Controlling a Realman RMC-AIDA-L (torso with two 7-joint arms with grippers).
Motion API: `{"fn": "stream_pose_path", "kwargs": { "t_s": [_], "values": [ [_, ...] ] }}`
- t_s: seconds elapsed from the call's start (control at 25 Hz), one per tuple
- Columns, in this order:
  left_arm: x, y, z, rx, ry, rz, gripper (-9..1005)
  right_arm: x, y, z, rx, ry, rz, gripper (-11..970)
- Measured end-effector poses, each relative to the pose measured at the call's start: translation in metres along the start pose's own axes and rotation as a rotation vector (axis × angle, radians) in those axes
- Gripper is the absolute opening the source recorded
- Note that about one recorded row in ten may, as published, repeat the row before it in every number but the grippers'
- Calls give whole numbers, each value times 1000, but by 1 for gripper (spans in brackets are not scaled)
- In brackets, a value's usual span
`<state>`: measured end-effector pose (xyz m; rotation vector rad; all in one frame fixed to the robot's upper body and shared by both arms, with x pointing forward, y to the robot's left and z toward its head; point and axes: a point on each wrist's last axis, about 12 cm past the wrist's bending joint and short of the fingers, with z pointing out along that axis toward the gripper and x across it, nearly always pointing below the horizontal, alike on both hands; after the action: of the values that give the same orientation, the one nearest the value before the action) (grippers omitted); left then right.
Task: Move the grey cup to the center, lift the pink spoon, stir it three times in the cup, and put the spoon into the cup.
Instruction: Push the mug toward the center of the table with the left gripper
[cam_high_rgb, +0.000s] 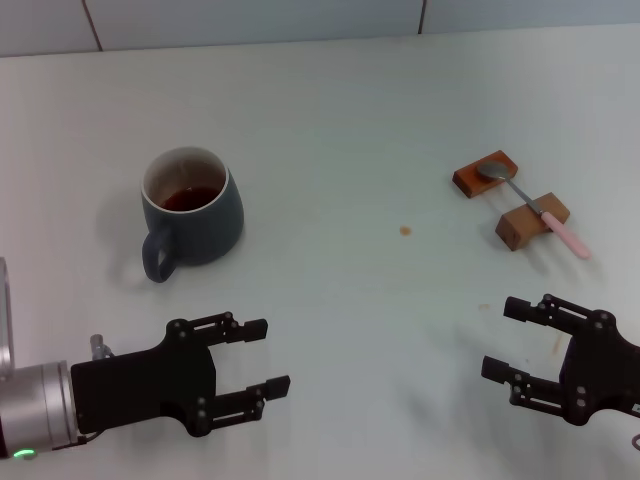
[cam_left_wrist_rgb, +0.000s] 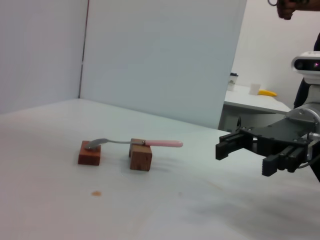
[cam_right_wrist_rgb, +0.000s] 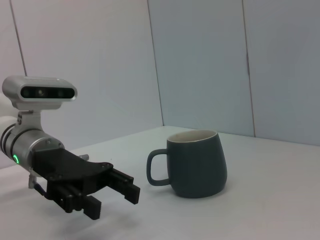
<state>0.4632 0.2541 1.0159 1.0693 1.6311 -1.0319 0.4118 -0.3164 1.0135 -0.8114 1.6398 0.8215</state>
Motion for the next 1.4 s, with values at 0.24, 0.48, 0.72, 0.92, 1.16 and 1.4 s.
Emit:
{"fn": "stream_pose_path", "kwargs": {
  "t_s": [0.24,0.48,0.72,0.92,1.16,1.4],
  "values": [
    [0,2,0,-8,9,-14,657,0,0,0,1,0,-1,752],
    [0,2,0,-9,9,-17,549,-1,-1,1,0,-1,-3,751],
    [-1,2,0,-16,-3,-20,243,-1,-2,1,-1,-1,-5,751],
    [-11,4,-2,-41,-106,-26,54,-1,-2,1,0,-2,-2,751],
    [-42,25,-23,-264,-414,5,1,-1,-1,0,8,-6,3,751],
    [-44,68,-55,-689,-361,163,4,0,0,1,8,-8,7,751]
  ]
}}
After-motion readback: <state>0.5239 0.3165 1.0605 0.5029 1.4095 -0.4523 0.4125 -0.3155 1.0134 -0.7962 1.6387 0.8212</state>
